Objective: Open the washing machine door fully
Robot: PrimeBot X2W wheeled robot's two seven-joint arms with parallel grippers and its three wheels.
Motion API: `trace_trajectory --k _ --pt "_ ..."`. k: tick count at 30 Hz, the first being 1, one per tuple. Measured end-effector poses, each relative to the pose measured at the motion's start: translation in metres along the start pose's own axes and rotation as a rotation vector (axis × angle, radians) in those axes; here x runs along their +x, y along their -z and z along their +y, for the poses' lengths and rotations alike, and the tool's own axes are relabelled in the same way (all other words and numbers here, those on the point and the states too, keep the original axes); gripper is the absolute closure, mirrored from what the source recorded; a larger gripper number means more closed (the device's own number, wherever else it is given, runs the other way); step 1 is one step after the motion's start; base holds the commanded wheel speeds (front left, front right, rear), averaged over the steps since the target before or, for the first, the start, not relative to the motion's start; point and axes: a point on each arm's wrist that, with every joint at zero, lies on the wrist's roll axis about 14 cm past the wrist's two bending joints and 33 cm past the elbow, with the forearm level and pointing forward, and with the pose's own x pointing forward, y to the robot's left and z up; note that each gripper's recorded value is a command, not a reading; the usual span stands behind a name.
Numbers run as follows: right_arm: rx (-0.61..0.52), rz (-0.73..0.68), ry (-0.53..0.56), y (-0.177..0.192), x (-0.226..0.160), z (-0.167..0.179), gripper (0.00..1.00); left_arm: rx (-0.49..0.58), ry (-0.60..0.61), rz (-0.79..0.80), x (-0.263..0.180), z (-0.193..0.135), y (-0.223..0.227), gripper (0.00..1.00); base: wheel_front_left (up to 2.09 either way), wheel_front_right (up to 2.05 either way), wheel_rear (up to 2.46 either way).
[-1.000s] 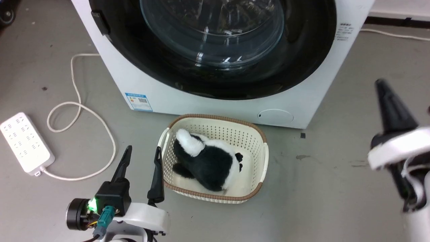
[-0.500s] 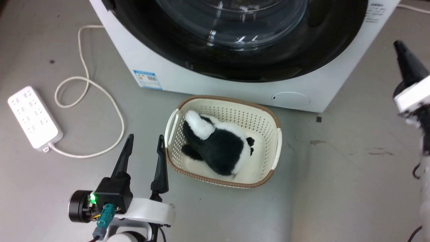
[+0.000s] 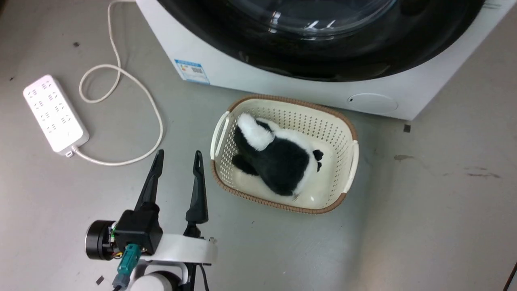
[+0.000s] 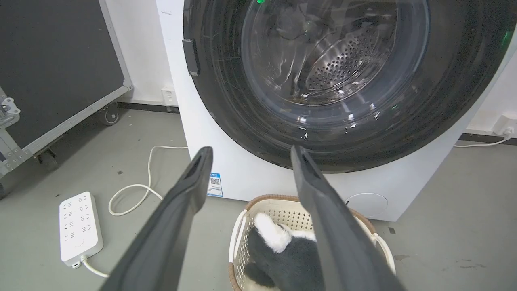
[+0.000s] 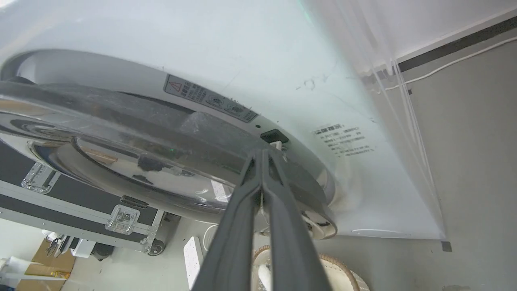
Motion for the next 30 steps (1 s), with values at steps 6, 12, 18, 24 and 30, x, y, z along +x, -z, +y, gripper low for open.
trace_trajectory --k 6,12,18,24,30 --pt "0.098 0.065 -0.031 0.001 0.022 0.007 1.00 0.005 -0.004 0.001 0.003 0.000 0.004 0.00 0.00 0.00 0.00" --pt "0.178 0.139 -0.064 0.004 0.040 0.015 1.00 -0.001 -0.013 -0.007 0.007 0.000 0.004 0.00 0.00 0.00 0.00" --pt "0.254 0.210 -0.105 0.005 0.053 0.022 1.00 0.007 -0.027 -0.012 0.008 0.003 0.005 0.00 0.00 0.00 0.00" --pt "0.348 0.287 -0.149 0.012 0.051 0.028 1.00 0.007 -0.037 -0.044 0.009 0.005 -0.004 0.00 0.00 0.00 0.00" --pt "0.396 0.377 -0.188 0.023 0.038 0.036 1.00 -0.006 -0.036 -0.079 0.006 0.004 -0.014 0.00 0.00 0.00 0.00"
